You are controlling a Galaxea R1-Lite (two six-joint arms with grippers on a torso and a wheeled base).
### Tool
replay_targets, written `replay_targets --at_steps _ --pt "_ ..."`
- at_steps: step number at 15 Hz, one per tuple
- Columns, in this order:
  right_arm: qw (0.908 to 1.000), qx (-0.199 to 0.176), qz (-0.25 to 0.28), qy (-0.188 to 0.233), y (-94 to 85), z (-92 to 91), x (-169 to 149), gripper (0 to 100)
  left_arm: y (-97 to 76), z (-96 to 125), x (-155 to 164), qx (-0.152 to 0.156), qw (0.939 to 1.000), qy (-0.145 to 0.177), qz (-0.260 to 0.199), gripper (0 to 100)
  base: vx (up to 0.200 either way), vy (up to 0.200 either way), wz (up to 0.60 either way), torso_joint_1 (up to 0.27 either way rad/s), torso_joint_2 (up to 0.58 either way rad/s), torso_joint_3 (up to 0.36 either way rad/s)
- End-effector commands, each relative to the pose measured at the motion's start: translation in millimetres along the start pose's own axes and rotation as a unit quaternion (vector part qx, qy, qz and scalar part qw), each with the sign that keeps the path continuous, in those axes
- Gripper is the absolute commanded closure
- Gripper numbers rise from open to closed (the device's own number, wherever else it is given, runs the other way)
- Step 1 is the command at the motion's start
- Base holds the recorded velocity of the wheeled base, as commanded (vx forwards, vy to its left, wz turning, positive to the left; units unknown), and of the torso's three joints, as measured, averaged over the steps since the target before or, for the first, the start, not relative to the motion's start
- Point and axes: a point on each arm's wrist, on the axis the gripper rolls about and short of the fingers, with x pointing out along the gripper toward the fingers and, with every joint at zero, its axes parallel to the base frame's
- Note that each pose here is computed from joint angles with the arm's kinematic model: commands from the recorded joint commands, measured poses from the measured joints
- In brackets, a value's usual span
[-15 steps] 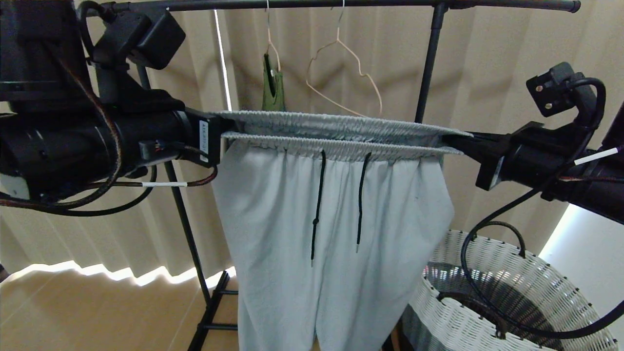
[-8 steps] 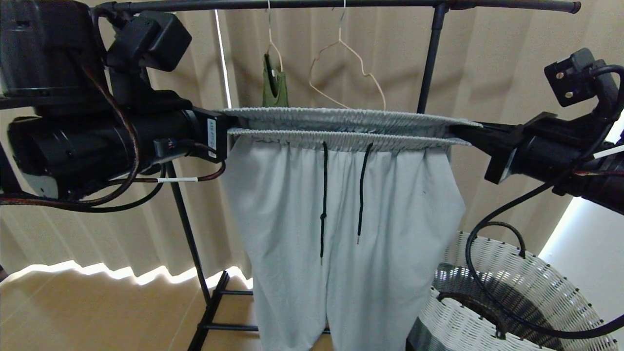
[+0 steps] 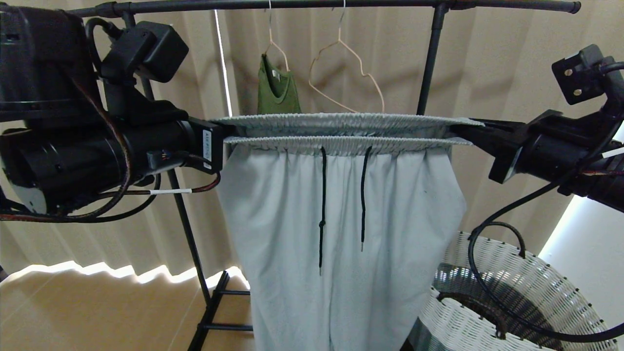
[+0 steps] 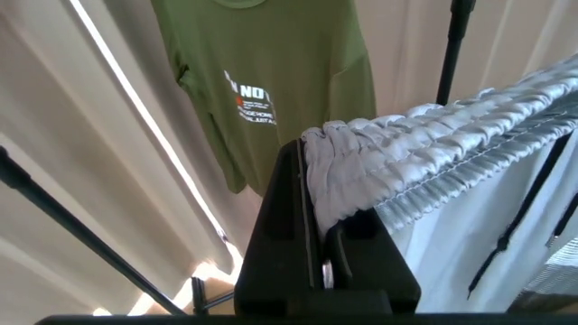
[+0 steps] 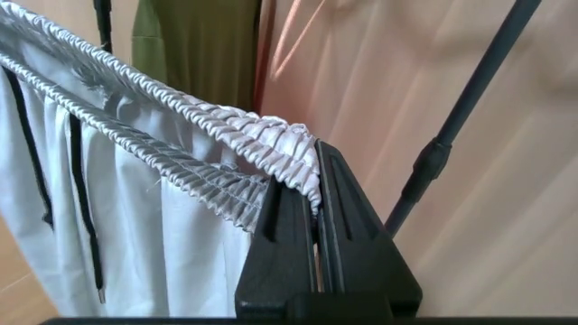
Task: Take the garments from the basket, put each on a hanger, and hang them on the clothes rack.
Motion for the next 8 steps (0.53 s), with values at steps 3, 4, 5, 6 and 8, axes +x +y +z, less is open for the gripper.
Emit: replay_targets --at_steps 3,4,5,6,8 --pt "0.9997 0.010 0.009 0.021 4.7 -12.8 -1.3 0 2.3 -7.4 -0.7 0.002 0.9999 0.013 0.010 100 0.000 0.000 0.00 0.000 0.00 0.000" --pt "0.9987 0.026 0.021 0.038 12.2 -23.1 -5.2 0 5.1 -18.0 -6.6 0.003 0.9987 0.031 0.039 100 0.000 0.000 0.00 0.000 0.00 0.000" --pt "0.9984 0.037 0.025 0.034 15.0 -24.0 -9.8 0 9.3 -25.1 -8.3 0.002 0.9969 0.045 0.064 100 0.000 0.000 0.00 0.000 0.00 0.000" --pt "0.9978 0.055 0.030 0.023 18.3 -23.6 -11.7 0 13.7 -30.2 -10.6 0.001 0.9950 0.053 0.085 100 0.000 0.000 0.00 0.000 0.00 0.000" --pt "0.9949 0.088 0.050 -0.003 28.0 -20.2 -12.4 0 22.2 -43.1 -14.1 -0.006 0.9923 0.050 0.113 100 0.000 0.000 0.00 0.000 0.00 0.000"
